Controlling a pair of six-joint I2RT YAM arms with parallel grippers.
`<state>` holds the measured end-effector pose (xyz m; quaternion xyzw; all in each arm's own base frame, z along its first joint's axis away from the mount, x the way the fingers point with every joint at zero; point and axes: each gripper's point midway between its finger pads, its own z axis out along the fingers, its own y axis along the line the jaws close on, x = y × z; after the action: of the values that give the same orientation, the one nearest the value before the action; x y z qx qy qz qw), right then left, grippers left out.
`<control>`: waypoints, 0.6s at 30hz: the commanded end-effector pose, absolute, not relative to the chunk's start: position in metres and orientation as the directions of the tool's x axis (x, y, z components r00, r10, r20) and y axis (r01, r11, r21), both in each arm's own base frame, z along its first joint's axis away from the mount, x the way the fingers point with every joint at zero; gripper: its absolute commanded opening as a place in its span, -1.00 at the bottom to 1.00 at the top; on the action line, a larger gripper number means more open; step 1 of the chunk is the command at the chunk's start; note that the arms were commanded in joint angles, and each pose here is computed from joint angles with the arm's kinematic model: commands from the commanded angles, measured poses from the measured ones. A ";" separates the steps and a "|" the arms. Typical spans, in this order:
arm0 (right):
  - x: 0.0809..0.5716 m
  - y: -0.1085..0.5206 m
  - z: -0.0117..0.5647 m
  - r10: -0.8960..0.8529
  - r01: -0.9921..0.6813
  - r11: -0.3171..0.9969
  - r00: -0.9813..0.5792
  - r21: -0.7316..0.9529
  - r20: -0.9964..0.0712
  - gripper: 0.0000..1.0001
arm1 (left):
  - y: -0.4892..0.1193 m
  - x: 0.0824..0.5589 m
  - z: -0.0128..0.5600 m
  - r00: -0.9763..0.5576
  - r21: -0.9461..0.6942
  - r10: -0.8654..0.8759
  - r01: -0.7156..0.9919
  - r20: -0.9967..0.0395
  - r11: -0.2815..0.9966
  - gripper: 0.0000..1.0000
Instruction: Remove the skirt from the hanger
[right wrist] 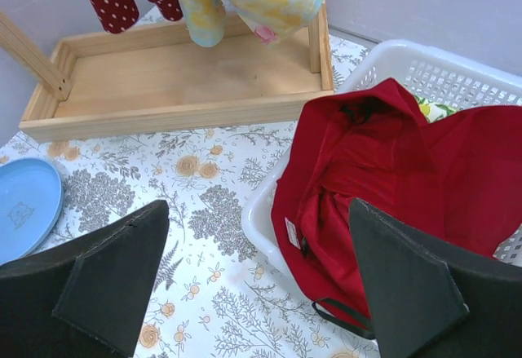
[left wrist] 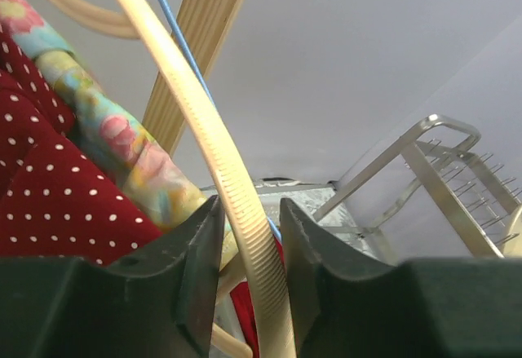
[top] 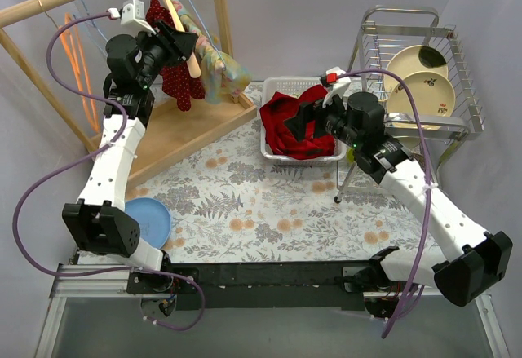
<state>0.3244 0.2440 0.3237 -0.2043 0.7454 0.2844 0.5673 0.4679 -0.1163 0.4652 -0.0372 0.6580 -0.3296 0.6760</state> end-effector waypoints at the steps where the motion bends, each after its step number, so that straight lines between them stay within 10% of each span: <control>1: 0.316 0.242 0.354 0.075 -0.649 0.740 -0.184 0.178 -0.980 0.96 | -0.119 0.461 0.489 -0.042 -0.458 -0.494 0.447 -0.869 0.768 -0.54; 4: 0.315 0.240 0.355 0.075 -0.645 0.744 -0.179 0.174 -0.981 0.96 | -0.122 0.456 0.497 -0.034 -0.452 -0.496 0.468 -0.868 0.760 -1.00; 18: 0.301 0.233 0.367 0.087 -0.659 0.733 -0.155 0.169 -0.984 0.96 | -0.109 0.429 0.546 0.112 -0.372 -0.473 0.472 -0.874 0.799 -1.00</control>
<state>0.3074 0.2338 0.3428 -0.2030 0.7237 0.2917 0.5916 0.4687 -0.1176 0.4661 -0.0323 0.6624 -0.3331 0.6702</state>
